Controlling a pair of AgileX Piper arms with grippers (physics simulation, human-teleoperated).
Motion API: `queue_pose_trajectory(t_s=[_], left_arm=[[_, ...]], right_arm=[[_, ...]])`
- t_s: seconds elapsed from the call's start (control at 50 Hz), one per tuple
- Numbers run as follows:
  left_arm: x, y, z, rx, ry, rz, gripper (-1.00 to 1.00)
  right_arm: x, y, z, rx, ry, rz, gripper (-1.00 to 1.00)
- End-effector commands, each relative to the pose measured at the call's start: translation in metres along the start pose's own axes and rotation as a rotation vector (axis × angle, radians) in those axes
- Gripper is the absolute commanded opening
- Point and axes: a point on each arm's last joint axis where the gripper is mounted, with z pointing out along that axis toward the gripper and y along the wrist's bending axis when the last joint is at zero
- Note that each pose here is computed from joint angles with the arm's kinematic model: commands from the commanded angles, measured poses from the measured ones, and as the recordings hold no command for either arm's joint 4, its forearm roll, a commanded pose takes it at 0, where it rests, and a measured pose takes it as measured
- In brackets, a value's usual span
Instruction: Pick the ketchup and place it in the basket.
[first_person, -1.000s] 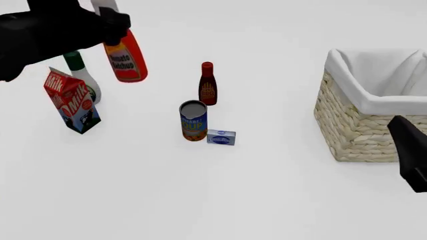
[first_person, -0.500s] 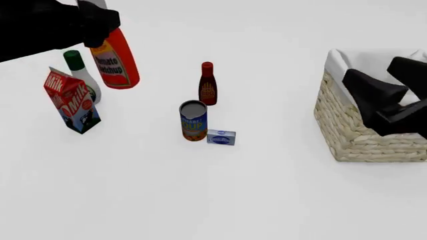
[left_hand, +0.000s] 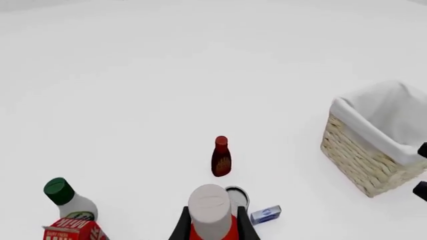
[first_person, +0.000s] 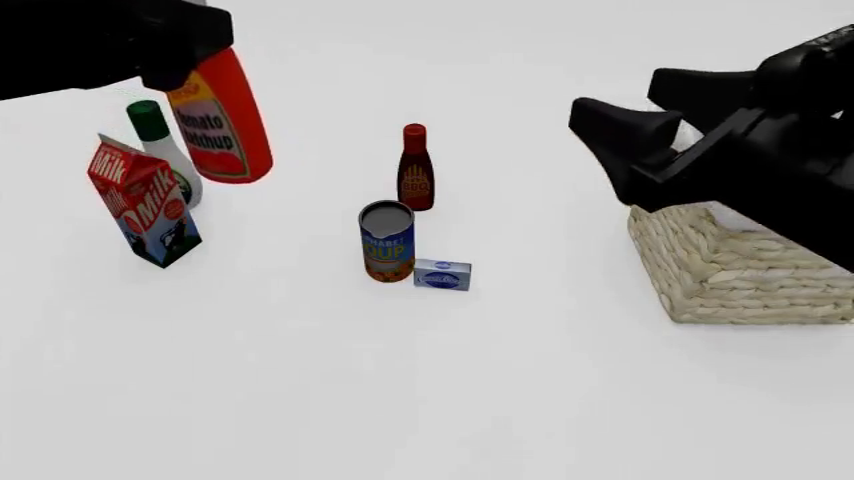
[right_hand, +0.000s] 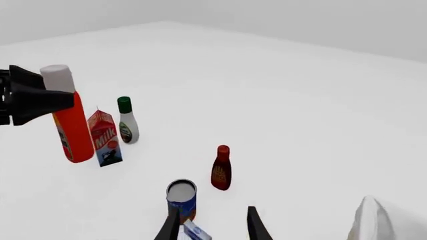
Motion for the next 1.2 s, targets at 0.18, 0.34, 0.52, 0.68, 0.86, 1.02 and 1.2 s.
queue_pose_trajectory(t_s=[0.18,0.34,0.52,0.68,0.86,1.02,1.2], left_arm=[[-0.013,-0.013,-0.011,0.061,-0.004,0.05,-1.0],[-0.013,-0.017,-0.009,0.08,0.003,0.06,-1.0],[-0.011,-0.019,-0.003,0.088,0.008,0.064,-1.0],[-0.011,-0.024,-0.003,0.109,0.009,0.064,-1.0],[-0.012,-0.028,-0.005,0.13,0.007,0.061,-1.0],[-0.012,-0.031,-0.004,0.14,0.009,0.06,-1.0],[-0.012,-0.031,-0.003,0.141,0.01,0.062,-1.0]], right_arm=[[-0.008,0.022,0.028,-0.1,0.029,-0.011,1.0],[-0.009,0.032,0.039,-0.141,0.046,-0.016,1.0],[-0.014,0.047,0.052,-0.198,0.069,-0.032,1.0],[-0.015,0.059,0.06,-0.235,0.074,-0.034,1.0],[-0.012,0.077,0.072,-0.29,0.082,-0.039,1.0],[-0.01,0.089,0.08,-0.321,0.084,-0.046,1.0],[-0.013,0.102,0.086,-0.357,0.076,-0.044,1.0]])
